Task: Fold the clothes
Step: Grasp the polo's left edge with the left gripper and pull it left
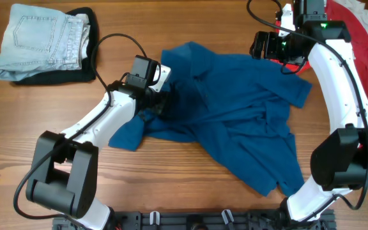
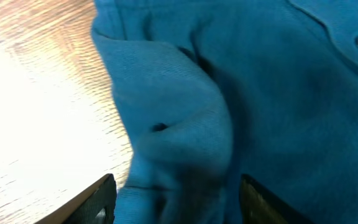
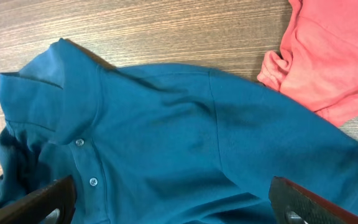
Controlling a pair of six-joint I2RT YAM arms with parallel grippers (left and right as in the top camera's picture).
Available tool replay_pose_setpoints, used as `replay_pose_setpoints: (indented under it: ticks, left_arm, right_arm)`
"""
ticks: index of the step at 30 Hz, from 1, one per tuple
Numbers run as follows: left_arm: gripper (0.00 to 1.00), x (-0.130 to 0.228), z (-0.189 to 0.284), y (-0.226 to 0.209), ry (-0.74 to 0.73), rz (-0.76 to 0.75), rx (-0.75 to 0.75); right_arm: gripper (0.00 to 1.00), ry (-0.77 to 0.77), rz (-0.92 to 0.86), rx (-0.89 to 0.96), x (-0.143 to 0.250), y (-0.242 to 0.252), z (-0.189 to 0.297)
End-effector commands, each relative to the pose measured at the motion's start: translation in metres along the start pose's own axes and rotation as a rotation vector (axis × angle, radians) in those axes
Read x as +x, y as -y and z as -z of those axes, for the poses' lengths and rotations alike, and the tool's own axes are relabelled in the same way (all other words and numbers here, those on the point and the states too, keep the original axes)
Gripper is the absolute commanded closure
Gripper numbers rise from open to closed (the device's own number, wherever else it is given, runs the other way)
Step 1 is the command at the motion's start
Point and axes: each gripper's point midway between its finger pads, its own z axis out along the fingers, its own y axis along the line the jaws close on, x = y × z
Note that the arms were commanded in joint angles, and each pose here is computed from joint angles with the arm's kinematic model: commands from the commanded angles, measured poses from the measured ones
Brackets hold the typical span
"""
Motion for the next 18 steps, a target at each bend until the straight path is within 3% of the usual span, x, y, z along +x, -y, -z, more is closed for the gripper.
replay_pose_setpoints:
  ticks: [1, 4, 9, 13, 18]
  left_arm:
    - [0.34, -0.004, 0.000, -0.002, 0.003, -0.013, -0.022]
    - [0.35, -0.004, 0.000, -0.001, 0.003, -0.015, -0.021]
    - [0.57, -0.004, 0.000, 0.008, 0.004, -0.015, 0.032]
    - [0.66, -0.004, 0.000, 0.016, 0.004, -0.028, 0.049]
    - [0.66, -0.001, -0.003, 0.030, -0.007, -0.060, 0.064]
  right_arm:
    - [0.00, 0.027, -0.009, 0.008, -0.003, -0.001, 0.008]
    - [0.00, 0.038, -0.007, 0.003, -0.005, -0.003, 0.008]
    - [0.00, 0.053, -0.002, -0.025, -0.009, -0.008, 0.009]
    - [0.00, 0.055, -0.001, -0.025, -0.010, -0.009, 0.009]
    - [0.00, 0.052, -0.002, -0.025, -0.009, -0.008, 0.009]
